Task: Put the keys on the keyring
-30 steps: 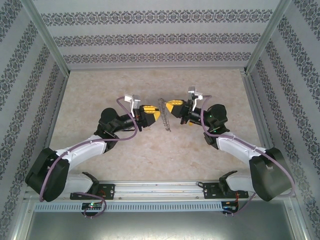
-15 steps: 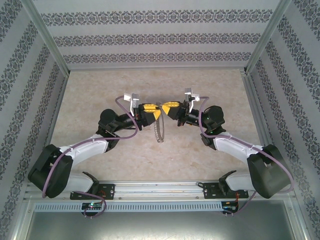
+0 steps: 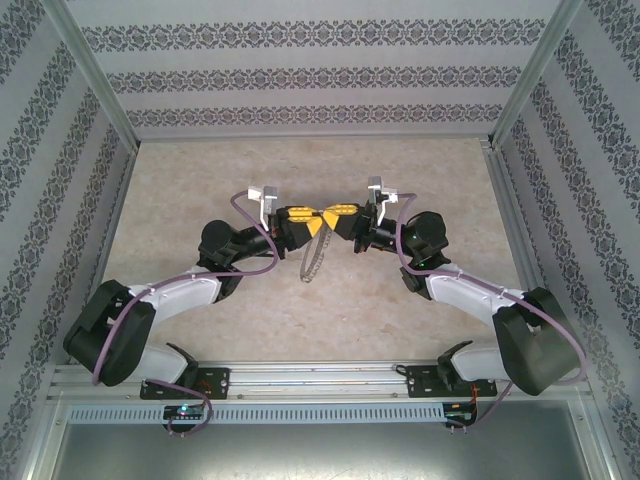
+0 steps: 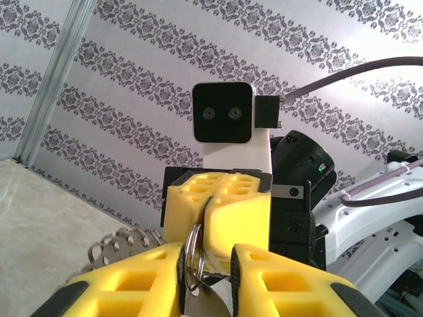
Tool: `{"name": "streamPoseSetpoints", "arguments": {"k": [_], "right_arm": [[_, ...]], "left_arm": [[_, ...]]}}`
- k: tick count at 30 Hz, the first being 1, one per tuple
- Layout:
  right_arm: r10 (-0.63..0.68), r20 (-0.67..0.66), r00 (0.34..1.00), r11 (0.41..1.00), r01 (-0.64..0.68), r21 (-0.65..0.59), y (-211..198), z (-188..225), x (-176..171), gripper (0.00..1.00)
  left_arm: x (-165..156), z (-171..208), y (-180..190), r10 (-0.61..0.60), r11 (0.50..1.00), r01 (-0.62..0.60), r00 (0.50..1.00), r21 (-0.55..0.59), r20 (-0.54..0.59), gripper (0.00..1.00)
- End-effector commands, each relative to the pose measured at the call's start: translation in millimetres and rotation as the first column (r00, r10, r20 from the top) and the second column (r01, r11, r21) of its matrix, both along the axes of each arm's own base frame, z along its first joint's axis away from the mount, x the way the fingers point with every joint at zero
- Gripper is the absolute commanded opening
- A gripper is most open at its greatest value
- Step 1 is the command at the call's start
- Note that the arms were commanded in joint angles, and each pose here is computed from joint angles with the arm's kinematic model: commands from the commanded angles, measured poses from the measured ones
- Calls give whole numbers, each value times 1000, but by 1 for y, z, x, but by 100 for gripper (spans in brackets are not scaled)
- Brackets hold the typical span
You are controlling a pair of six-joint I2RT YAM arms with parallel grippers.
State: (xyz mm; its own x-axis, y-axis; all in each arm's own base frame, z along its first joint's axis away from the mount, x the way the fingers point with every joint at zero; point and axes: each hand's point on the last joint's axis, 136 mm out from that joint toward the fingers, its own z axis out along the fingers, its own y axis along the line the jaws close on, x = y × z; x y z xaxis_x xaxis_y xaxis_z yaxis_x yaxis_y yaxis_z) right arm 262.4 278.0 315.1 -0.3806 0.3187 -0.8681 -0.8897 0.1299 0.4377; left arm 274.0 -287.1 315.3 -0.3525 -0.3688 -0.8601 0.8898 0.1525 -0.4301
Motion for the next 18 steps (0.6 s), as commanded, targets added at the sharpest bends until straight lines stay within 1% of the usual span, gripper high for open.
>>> {"name": "streamPoseSetpoints", "arguments": {"k": [1,3,5,9,12,14,15,17,18], "right_arm": [[7,55,998,999,-9,36,1,13,-6,0],[9,54,999,999,-11,33,2,13,-5,0],[10,53,999,999,-11,31,2,12,-5,0],[7,48,999,1000,-8,30,2,11,-4,0],[-2,42,999,1000,1,30,0,12,-2,0],[-38,32,999,999,36,37,-9,13,3,28],[-59,27,998,997,58,41,-17,15,5,36],[-103,15,995,994,103,41,-31,16,8,45],[-129,6,992,991,128,31,-38,16,9,47]], "left_arm": [[-8,17,4,-11,998,15,997,-55,70,23],[-7,16,4,-11,998,15,998,-57,68,21],[-7,17,4,-10,998,14,997,-60,71,15],[-8,17,3,-18,998,22,997,-57,73,1],[-9,15,3,-21,999,25,997,-47,81,0],[-11,13,2,-28,999,30,995,-21,93,0],[-12,11,1,-31,1000,31,994,1,103,0],[-16,6,0,-41,998,34,992,54,118,0],[-18,4,-1,-49,996,38,990,85,131,0]]}}
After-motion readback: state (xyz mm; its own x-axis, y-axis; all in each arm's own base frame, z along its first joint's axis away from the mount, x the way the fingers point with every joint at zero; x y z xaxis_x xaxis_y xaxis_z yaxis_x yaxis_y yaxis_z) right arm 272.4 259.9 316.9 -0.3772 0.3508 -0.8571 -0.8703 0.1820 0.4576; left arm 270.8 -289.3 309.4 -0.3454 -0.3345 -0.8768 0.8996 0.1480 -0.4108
